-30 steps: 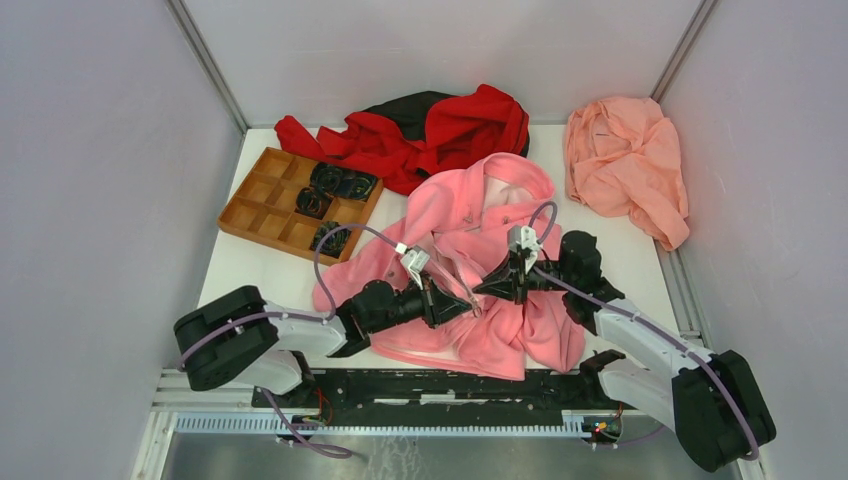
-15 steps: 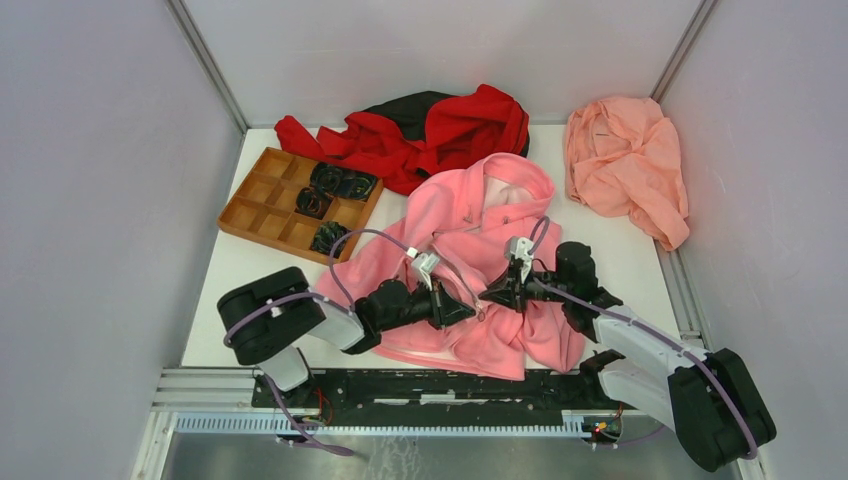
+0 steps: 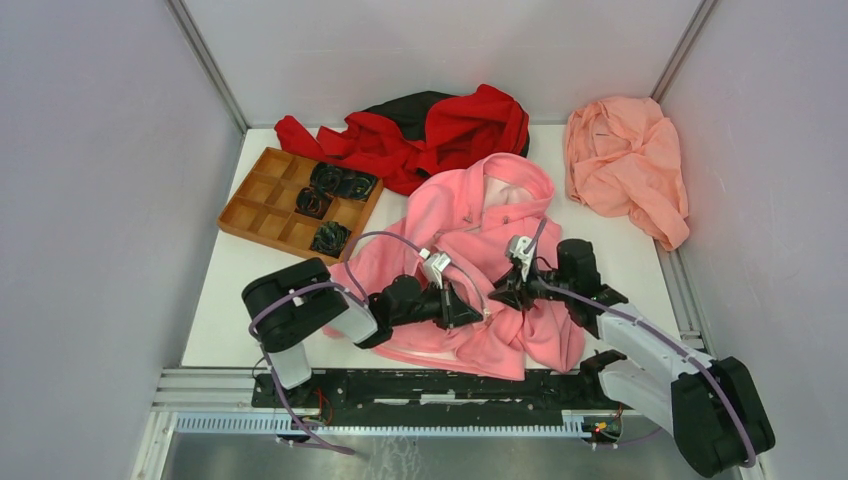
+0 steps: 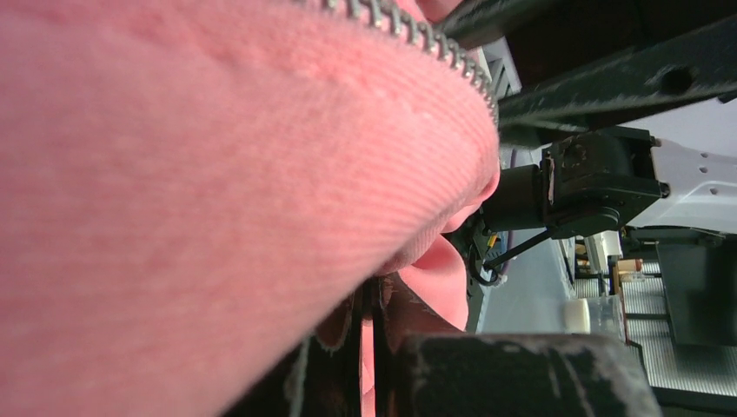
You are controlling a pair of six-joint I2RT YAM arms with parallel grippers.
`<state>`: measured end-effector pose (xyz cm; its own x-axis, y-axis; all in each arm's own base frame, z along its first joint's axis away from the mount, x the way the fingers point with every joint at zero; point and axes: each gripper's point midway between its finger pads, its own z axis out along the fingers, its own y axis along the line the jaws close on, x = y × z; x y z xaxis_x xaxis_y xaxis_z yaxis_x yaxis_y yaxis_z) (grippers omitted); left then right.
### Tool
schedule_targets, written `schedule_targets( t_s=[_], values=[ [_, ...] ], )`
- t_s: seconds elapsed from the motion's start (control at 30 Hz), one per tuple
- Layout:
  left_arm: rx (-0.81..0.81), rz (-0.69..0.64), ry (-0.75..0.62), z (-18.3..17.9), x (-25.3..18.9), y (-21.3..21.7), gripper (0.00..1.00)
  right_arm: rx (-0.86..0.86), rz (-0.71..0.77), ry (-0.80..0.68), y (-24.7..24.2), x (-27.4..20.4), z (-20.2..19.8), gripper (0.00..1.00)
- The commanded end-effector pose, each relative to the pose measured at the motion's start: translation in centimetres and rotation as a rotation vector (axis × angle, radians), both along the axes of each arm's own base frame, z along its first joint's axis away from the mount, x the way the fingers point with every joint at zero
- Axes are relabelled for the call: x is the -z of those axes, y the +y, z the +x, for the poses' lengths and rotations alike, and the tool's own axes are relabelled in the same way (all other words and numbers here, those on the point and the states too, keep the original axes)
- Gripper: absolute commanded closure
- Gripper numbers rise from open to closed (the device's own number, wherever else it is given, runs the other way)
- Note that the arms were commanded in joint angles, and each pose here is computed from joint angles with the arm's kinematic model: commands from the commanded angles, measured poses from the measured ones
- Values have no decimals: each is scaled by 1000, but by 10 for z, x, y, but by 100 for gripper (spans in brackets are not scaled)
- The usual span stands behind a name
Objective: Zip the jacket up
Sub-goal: Insert the zipper into the jacket, then zip the zipper on the jacket.
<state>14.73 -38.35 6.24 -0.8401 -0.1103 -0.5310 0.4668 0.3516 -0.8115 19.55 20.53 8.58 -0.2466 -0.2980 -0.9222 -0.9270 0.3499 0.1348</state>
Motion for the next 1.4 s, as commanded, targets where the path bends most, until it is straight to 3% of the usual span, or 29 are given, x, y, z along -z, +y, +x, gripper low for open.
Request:
schedule_targets(
  t_s=[0.0, 0.3, 0.53, 0.77, 0.9, 1.17, 1.37],
  values=[
    [49, 61, 98, -14, 19, 1, 98, 55, -24, -104, -10, -28, 26, 62],
    [58, 64, 123, -15, 22, -3, 98, -12, -111, -178, -25, -49, 27, 45],
    [58, 58, 125, -15, 22, -3, 98, -325, -132, -319, -19, -74, -9, 35],
    [61, 44, 128, -17, 22, -1, 98, -625, -98, -451, -20, -68, -56, 11],
    [65, 39, 125, -18, 21, -2, 98, -680, -94, -405, -20, -60, -64, 10],
    [78, 28, 127, -20, 20, -2, 98, -809, -280, -449, -31, -32, -63, 13],
    [83, 30, 128, -21, 22, -2, 98, -977, -368, -475, -35, -34, -63, 23]
  ],
)
